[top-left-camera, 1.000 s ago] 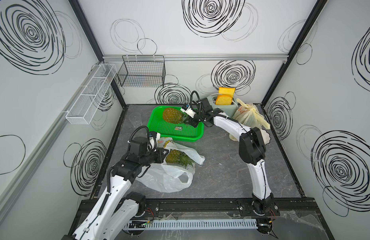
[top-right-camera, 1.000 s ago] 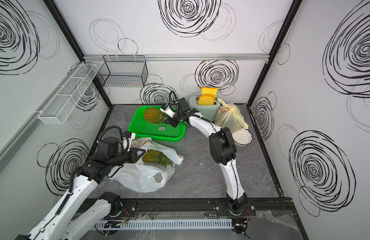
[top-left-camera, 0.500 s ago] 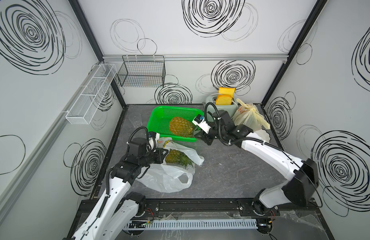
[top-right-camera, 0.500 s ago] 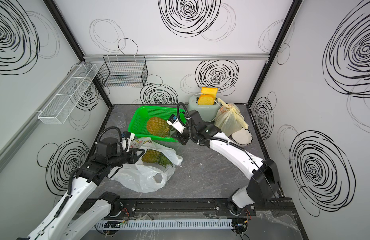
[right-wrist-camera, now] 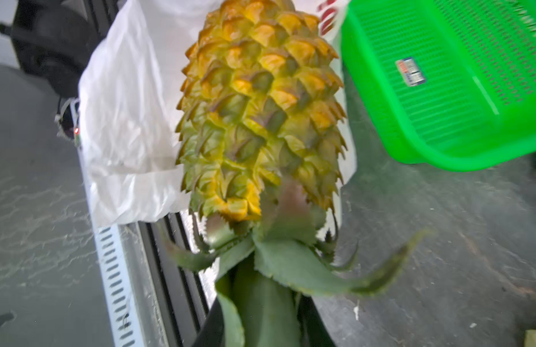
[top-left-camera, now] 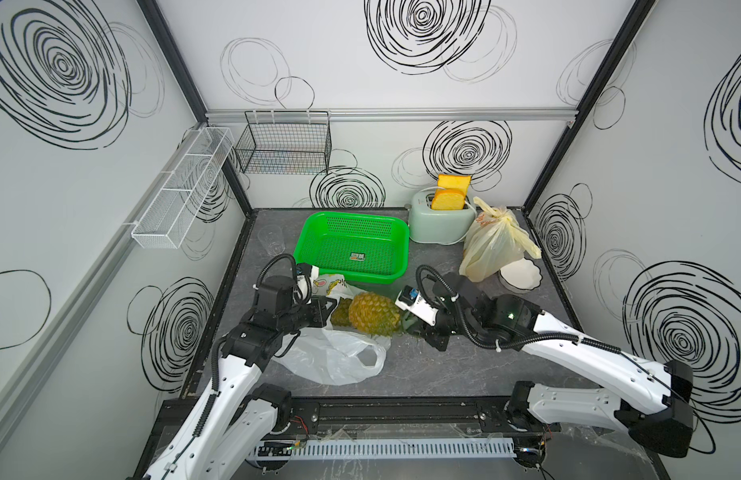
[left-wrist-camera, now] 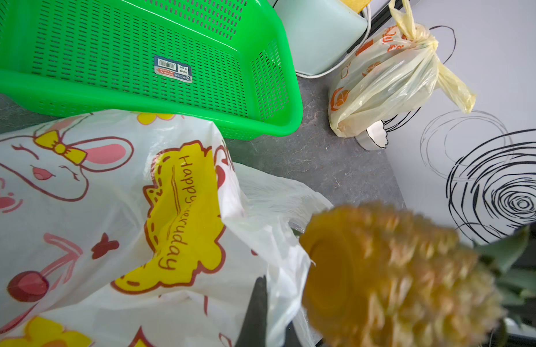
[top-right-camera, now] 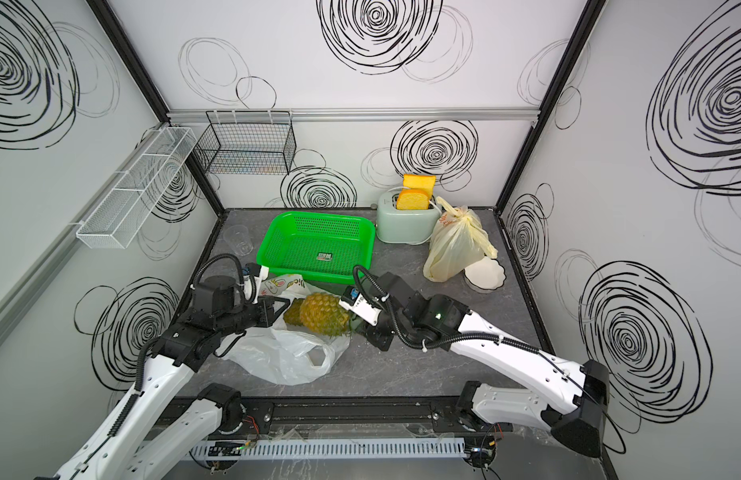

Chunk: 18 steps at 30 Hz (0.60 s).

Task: Place the pineapple into a plastic bag & tie a knot
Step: Place the pineapple in the plastic bag.

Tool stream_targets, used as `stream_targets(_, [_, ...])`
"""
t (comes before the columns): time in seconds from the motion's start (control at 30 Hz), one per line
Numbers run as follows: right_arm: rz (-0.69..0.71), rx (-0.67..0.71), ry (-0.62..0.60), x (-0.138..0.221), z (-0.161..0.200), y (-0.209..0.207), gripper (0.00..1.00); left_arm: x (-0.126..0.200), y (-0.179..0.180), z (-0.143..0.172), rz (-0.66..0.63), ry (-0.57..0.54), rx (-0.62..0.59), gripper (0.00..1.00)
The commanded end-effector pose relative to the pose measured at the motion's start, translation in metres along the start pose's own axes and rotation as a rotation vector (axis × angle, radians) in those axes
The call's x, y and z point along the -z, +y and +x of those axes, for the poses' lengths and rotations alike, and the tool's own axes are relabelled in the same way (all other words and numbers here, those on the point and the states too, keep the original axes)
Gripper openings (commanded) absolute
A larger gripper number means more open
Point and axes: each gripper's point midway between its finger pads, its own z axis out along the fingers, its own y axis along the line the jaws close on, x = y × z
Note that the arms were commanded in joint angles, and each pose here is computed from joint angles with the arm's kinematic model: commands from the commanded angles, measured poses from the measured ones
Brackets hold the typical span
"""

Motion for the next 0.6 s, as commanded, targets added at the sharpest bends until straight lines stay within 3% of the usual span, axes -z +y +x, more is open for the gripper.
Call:
stream_targets(0.0, [-0.012,0.010,-0.039,-0.006,-0.009,0.015,0.00,0.002,-0.002,-0.009,0.010,-0.040,0.001,0.00])
stream_targets(0.57, [-0.010,-0.010,-0.200,-0.083,-0.063,0.022,0.00,0.004,-0.027,0.001,0.121,0.017,-0.014,0.00])
